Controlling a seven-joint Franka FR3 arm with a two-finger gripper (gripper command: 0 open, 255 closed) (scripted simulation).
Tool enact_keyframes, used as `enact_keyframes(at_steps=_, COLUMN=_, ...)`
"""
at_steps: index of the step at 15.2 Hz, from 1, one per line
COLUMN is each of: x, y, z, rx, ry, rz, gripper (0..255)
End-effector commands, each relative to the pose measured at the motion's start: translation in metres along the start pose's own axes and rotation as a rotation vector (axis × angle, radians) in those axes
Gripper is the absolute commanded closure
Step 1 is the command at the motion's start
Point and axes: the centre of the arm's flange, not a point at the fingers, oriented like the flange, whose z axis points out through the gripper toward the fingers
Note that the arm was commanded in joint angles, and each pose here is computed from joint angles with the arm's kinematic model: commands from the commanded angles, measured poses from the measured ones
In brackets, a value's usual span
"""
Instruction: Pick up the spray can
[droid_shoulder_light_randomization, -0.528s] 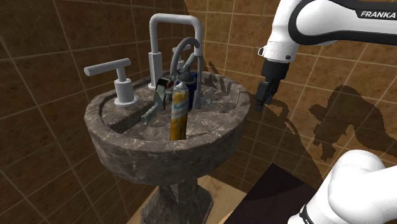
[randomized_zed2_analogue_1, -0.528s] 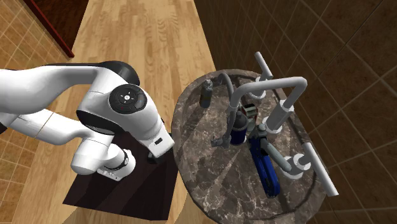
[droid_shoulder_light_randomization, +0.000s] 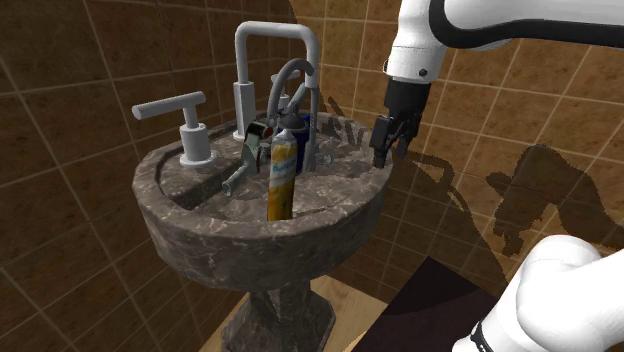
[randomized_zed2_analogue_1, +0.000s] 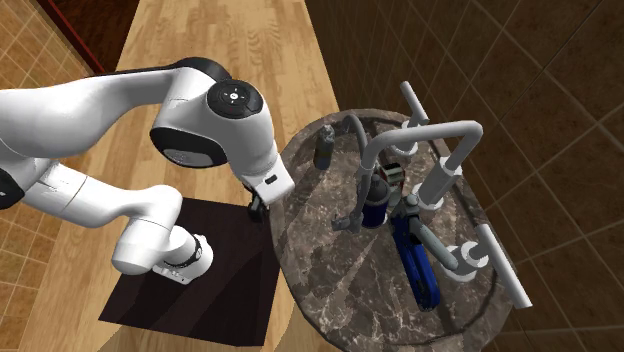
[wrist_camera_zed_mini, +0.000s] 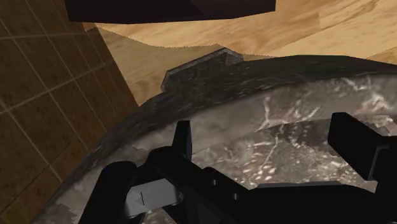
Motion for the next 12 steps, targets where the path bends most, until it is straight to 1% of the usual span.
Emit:
enact_keyframes(at_steps=1, x=0.012, y=-0.022, z=-0.009, rx=-0.006, ry=-0.002, rz=0.029, gripper=0)
enact_keyframes(at_steps=12, x=0.084, y=-0.148, z=-0.052, rx=-0.046, ry=-0.009, rz=0.172, gripper=0)
